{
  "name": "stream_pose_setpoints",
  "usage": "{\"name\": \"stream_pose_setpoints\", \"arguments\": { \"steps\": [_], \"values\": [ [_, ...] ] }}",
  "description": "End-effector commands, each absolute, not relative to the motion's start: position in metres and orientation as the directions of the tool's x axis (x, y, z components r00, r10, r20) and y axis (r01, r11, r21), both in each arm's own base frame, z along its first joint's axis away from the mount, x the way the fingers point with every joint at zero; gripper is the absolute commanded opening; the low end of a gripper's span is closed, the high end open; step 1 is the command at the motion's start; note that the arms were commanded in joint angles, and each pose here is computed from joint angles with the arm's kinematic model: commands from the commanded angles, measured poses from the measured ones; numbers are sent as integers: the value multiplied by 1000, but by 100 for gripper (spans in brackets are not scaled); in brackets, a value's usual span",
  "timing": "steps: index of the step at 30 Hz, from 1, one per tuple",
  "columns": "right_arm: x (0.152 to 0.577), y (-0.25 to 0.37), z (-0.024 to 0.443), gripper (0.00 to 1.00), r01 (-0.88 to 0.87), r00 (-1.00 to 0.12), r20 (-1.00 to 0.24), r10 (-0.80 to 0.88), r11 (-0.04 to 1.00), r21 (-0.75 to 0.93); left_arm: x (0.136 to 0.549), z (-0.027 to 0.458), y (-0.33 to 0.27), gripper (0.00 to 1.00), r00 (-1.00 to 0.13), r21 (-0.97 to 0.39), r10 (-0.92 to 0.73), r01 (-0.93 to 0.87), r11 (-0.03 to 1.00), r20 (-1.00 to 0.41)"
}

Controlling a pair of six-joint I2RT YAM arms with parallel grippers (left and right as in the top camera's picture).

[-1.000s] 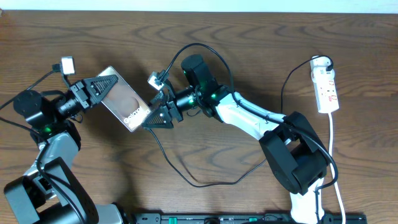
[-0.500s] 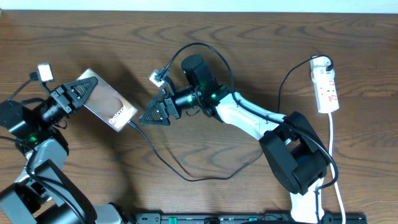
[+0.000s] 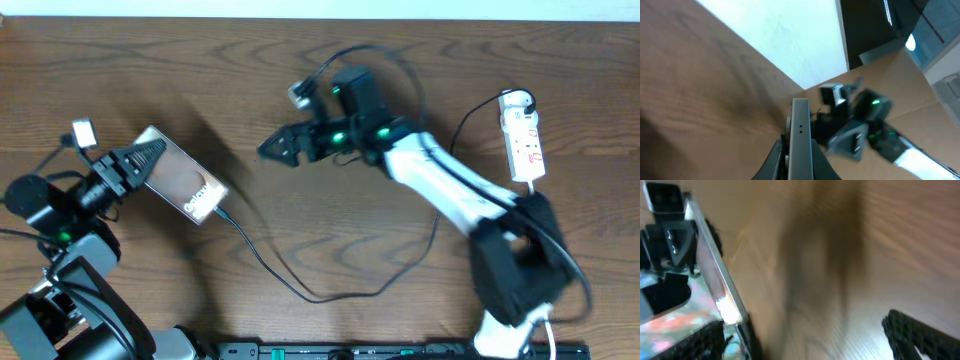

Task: Plug charger to phone and switch on socket
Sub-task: 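Open the right gripper and pull the right arm back, then lower the phone with the left gripper onto the table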

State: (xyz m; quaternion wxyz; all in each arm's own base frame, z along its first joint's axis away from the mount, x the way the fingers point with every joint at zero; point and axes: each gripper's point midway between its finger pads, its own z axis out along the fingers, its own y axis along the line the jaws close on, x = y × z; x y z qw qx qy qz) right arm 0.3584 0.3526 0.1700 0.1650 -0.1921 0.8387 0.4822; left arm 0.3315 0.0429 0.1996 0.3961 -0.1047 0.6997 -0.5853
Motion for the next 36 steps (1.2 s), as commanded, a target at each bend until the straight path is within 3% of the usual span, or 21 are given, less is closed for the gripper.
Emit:
{"name": "stream_pose_setpoints", "arguments": {
  "steps": [1, 10, 22, 36],
  "values": [
    [374, 322, 199, 99, -491, -825, -556, -97, 609, 623, 327, 192, 42, 7, -655, -902, -621, 311, 300, -432],
    [342, 270, 210, 99, -398, -855, -506, -116, 771, 496, 331, 148, 51, 7, -602, -966, -759, 92, 242, -248],
    [329, 265, 202, 99, -381, -877, -458, -141, 786, 487, 317, 81, 51, 8, -581, -954, -809, -181, 240, -94],
    [325, 270, 201, 99, -391, -874, -460, -155, 786, 479, 290, 19, 63, 7, -487, -822, -873, -502, 270, 11]
  ]
}}
